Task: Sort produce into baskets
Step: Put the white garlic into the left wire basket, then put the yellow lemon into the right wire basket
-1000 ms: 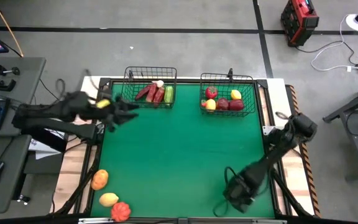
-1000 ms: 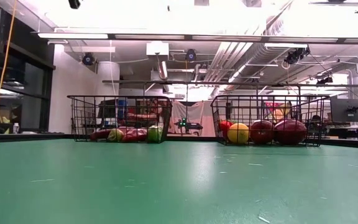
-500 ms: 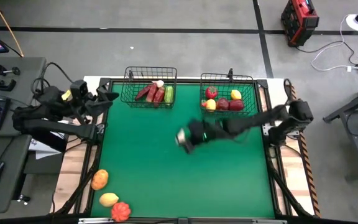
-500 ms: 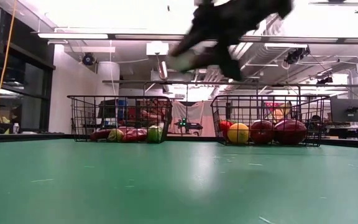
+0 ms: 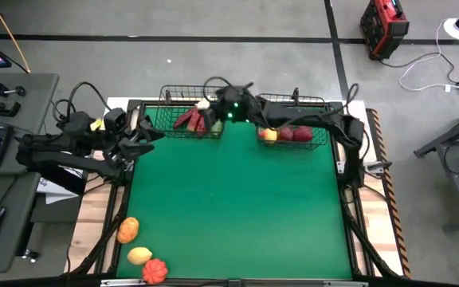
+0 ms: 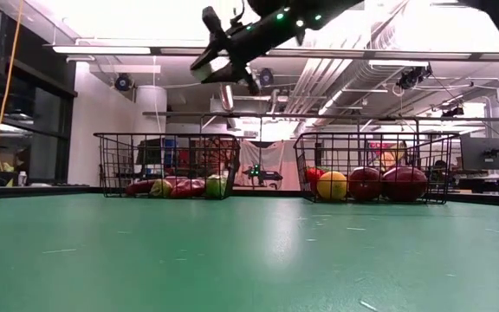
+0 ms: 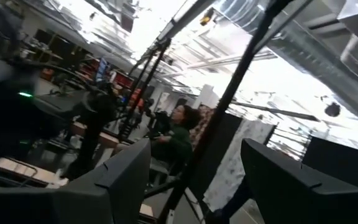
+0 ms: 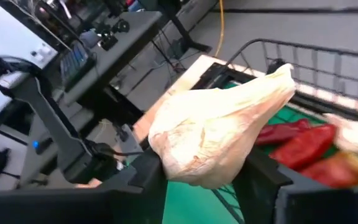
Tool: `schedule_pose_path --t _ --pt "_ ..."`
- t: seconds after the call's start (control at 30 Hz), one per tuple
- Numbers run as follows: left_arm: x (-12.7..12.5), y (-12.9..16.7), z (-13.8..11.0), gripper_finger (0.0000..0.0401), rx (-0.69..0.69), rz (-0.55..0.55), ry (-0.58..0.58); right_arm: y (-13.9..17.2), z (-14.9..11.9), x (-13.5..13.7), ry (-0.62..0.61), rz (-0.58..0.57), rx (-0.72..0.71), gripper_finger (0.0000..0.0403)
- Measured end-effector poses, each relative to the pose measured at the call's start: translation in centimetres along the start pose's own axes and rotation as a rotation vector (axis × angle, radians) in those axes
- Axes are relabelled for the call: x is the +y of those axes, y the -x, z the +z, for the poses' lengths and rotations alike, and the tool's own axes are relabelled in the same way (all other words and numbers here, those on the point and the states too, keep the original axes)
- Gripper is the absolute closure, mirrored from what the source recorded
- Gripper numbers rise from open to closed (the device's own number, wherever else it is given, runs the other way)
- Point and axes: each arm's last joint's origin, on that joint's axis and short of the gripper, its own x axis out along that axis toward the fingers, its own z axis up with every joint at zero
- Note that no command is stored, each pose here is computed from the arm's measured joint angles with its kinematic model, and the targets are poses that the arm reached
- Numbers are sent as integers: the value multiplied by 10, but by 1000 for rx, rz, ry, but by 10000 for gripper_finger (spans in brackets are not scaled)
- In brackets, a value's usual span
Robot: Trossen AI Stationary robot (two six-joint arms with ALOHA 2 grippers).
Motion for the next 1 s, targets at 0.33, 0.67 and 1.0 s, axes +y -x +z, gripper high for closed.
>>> schedule_pose_path --t 0.33,0.67,1.0 --pt "-5 9 4 160 11 -77 -2 -27 5 1 36 -22 54 173" --pt "-2 9 -3 160 77 -34 7 -10 23 10 151 -121 125 108" --pt "18 -33 -62 160 399 215 196 54 -11 39 564 -301 618 107"
